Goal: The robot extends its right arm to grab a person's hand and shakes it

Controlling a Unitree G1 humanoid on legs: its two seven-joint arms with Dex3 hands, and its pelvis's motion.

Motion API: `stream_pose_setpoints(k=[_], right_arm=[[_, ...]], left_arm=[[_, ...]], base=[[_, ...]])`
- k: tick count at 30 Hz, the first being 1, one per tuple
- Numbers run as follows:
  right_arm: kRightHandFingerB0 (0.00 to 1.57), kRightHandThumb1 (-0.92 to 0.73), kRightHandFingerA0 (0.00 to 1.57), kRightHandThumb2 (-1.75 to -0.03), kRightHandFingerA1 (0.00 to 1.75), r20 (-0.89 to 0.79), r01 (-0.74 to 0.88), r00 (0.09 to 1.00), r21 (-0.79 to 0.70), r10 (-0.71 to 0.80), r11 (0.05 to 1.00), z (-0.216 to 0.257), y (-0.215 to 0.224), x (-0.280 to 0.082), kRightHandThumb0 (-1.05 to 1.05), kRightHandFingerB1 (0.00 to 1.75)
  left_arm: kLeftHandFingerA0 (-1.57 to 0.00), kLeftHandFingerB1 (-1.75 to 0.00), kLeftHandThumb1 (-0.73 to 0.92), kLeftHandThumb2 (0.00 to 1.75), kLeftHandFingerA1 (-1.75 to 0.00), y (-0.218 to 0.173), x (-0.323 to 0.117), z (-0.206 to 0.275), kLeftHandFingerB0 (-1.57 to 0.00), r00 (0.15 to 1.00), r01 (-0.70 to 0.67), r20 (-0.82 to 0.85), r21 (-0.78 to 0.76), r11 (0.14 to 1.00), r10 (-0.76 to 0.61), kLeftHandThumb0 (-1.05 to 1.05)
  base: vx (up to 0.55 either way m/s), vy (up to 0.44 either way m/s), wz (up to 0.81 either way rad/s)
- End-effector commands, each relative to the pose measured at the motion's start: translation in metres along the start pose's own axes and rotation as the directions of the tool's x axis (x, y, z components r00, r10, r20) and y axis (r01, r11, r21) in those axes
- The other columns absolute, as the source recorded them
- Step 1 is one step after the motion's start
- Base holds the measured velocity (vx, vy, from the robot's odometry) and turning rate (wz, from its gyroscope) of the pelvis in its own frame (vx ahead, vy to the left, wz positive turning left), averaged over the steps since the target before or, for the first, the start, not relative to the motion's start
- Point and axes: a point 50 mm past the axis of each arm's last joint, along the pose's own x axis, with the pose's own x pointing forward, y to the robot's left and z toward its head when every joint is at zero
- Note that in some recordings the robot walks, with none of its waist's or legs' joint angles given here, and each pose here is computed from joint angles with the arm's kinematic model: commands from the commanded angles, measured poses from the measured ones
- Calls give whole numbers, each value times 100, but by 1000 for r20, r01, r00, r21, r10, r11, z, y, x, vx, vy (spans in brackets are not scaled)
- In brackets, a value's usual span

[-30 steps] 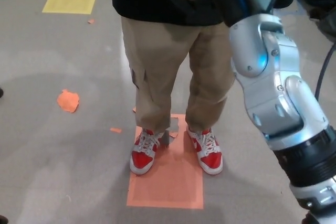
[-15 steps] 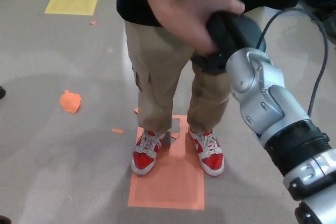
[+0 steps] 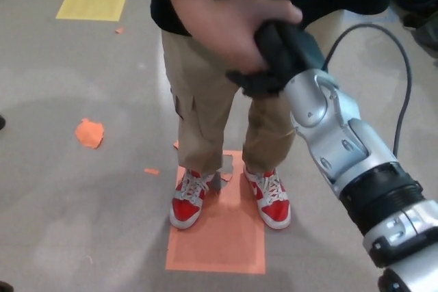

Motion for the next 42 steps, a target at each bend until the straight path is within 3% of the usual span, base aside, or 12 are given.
stream_pose_setpoints(k=[1,7,9,11,22,24,25,33,35,36,40,42], right_arm=[[72,-82,112,-68,91,439,280,833,191,-337,941,95,-78,-53,-17,89],[75,-77,107,-68,102,465,345,789,207,-402,915,99,-88,-69,-8,87],[82,-72,118,-65,82,456,342,797,202,-397,918,96,-87,-68,8,80],[73,-80,113,-67,71,359,283,874,171,-327,944,73,-69,-55,-8,88],[77,-47,102,-55,79,-199,-78,978,-45,67,996,-52,27,-18,-6,74],[75,-41,96,-53,91,-251,-132,961,-41,117,990,-61,37,-20,-6,75],[75,-47,99,-54,92,-279,-164,949,-49,145,985,-67,43,-23,-8,73],[76,-64,102,-59,98,-311,-243,926,-65,211,968,-83,66,-36,-18,75],[76,-60,102,-58,94,-309,-246,927,-67,214,967,-82,66,-36,-17,71],[70,-63,102,-59,78,-298,-240,931,-56,213,969,-81,65,-35,-22,56],[26,-74,53,-62,42,-266,-226,941,-38,208,973,-82,62,-34,-41,29],[0,-61,0,-90,0,-283,-238,935,-56,213,970,-88,57,-35,-91,0]], left_arm=[[-6,-49,59,107,-50,12,-1,-2,-6,1000,-31,-3,-6,999,31,-26],[-6,-49,61,108,-50,10,-2,-4,-6,1000,-25,-9,3,1000,25,-26],[-21,-30,77,63,-31,11,-2,-4,-17,1000,-22,-7,2,1000,23,-45],[-7,-49,60,108,-50,8,-2,-6,-7,1000,-18,-11,8,1000,18,-25],[-7,-50,61,108,-50,4,-2,-5,-7,1000,-12,-8,18,1000,12,-25],[-18,-35,76,72,-34,4,-2,-4,-17,1000,-9,-5,20,1000,9,-47],[-6,-50,62,109,-50,5,-2,-4,-6,1000,-7,-3,26,1000,8,-25],[-7,-50,61,108,-50,7,-1,-3,-7,1000,-15,-1,19,1000,15,-25],[-21,-30,78,63,-31,6,-1,-3,-16,1000,-13,-15,14,1000,13,-44],[-6,-49,61,108,-50,5,-1,-4,-6,1000,-15,-17,13,1000,15,-25],[-6,-49,61,108,-50,4,-2,-5,-6,1000,-14,-10,27,1000,14,-25],[-7,-49,61,108,-50,3,-1,-4,-7,1000,-13,-15,26,1000,13,-25]], base=[[0,0,0],[0,0,0],[0,0,0],[0,0,0],[0,0,0],[0,0,0],[0,0,0],[0,0,0],[0,0,0],[0,0,0],[0,0,0],[0,0,0]])
